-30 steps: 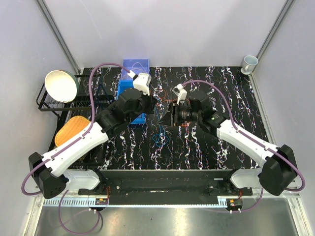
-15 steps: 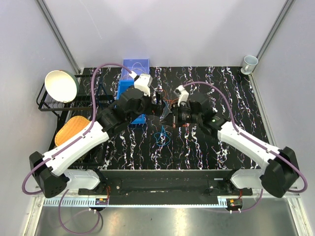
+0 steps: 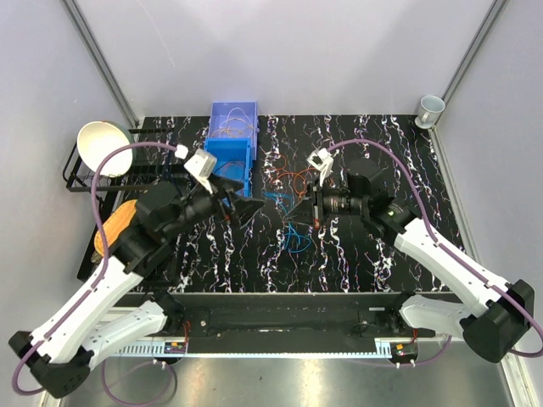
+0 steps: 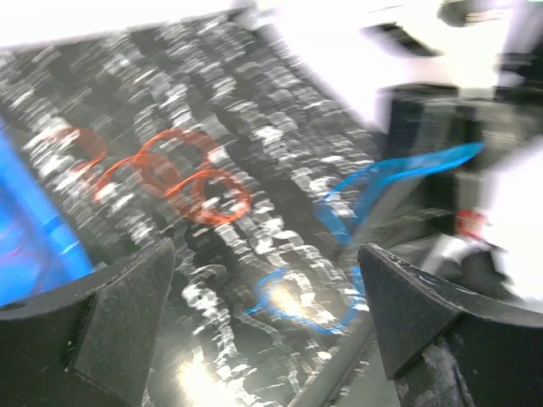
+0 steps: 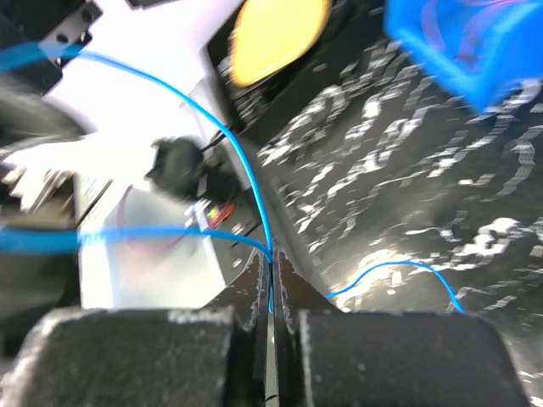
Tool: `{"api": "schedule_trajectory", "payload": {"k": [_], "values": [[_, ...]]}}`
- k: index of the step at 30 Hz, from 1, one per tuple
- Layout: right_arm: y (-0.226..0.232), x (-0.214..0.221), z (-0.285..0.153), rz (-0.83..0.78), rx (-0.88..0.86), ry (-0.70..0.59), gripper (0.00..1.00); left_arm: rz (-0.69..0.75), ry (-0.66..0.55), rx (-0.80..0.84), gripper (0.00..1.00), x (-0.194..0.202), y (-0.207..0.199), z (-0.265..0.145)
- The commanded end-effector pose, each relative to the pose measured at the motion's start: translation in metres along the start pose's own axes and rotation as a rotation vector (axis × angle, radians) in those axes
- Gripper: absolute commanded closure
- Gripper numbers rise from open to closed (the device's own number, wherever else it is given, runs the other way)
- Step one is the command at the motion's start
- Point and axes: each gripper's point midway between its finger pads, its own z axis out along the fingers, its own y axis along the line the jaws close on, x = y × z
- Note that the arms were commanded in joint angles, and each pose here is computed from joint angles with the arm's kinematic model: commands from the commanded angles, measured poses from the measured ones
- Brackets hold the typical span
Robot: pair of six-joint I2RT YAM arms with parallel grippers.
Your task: Untangle the cables
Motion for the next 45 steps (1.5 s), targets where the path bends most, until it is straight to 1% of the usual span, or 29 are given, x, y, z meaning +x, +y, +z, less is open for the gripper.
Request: {"api": "schedule_trajectory", "payload": {"k": [1, 4, 7, 11, 12, 14, 19, 21, 24, 25, 26, 27, 28, 29, 30, 34, 36, 37, 38, 39, 41, 45], "values": [[0.051, -0.009, -0.02, -0.087, -0.209, 0.018, 1.0, 0.077, -0.089, 0.323, 0.11, -0.019, -0.058, -0.017], [0.061, -0.012, -0.025, -0.086, -0.241, 0.009, 1.0, 0.081, -0.089, 0.369, 0.12, -0.017, -0.065, -0.02], [0.071, -0.008, -0.028, -0.078, -0.306, 0.034, 1.0, 0.088, -0.103, 0.427, 0.16, -0.019, -0.072, -0.021], [0.077, -0.009, -0.028, -0.07, -0.353, 0.026, 1.0, 0.102, -0.112, 0.44, 0.25, -0.019, -0.072, -0.019], [0.078, -0.006, -0.028, -0.06, -0.367, 0.037, 1.0, 0.107, -0.112, 0.438, 0.29, -0.02, -0.071, -0.018], [0.078, -0.006, -0.027, -0.05, -0.376, 0.033, 1.0, 0.105, -0.103, 0.435, 0.32, -0.018, -0.069, -0.014], [0.074, -0.001, -0.023, -0.017, -0.384, 0.051, 1.0, 0.086, -0.108, 0.498, 0.35, -0.021, -0.079, -0.01], [0.074, -0.004, -0.021, -0.032, -0.394, 0.037, 1.0, 0.085, -0.11, 0.523, 0.36, -0.021, -0.082, -0.008], [0.074, -0.003, -0.02, -0.025, -0.397, 0.04, 1.0, 0.077, -0.1, 0.539, 0.4, -0.02, -0.084, -0.006], [0.073, -0.003, -0.019, -0.023, -0.396, 0.04, 1.0, 0.076, -0.098, 0.543, 0.47, -0.02, -0.084, -0.005], [0.072, -0.002, -0.019, -0.021, -0.397, 0.041, 1.0, 0.073, -0.095, 0.542, 0.51, -0.02, -0.083, -0.004], [0.073, -0.002, -0.019, -0.022, -0.399, 0.041, 1.0, 0.074, -0.093, 0.545, 0.56, -0.019, -0.084, -0.003], [0.073, -0.002, -0.019, -0.023, -0.4, 0.041, 1.0, 0.07, -0.094, 0.548, 0.67, -0.02, -0.084, -0.003], [0.072, -0.002, -0.018, -0.022, -0.399, 0.041, 1.0, 0.066, -0.098, 0.538, 0.98, -0.021, -0.083, -0.001], [0.071, -0.001, -0.018, -0.021, -0.4, 0.042, 1.0, 0.057, -0.099, 0.527, 1.0, -0.022, -0.081, 0.0], [0.065, 0.001, -0.016, -0.012, -0.371, 0.037, 1.0, 0.044, -0.137, 0.43, 1.0, -0.031, -0.069, 0.003], [0.053, -0.001, -0.013, -0.016, -0.301, 0.008, 1.0, 0.048, -0.133, 0.345, 1.0, -0.034, -0.056, 0.006], [0.045, 0.007, -0.012, 0.018, -0.257, 0.033, 1.0, 0.049, -0.134, 0.31, 1.0, -0.036, -0.051, 0.007], [0.035, 0.009, -0.01, 0.025, -0.212, 0.027, 1.0, 0.048, -0.141, 0.245, 1.0, -0.046, -0.044, 0.006], [0.029, 0.013, -0.009, 0.022, -0.19, 0.032, 0.98, 0.065, -0.13, 0.207, 1.0, -0.046, -0.038, 0.008], [0.018, 0.025, -0.008, 0.049, -0.15, 0.048, 0.95, 0.073, -0.137, 0.133, 1.0, -0.061, -0.03, 0.008], [0.005, 0.044, -0.003, 0.107, -0.126, 0.085, 0.87, 0.098, -0.175, 0.052, 1.0, -0.091, -0.021, 0.009]]}}
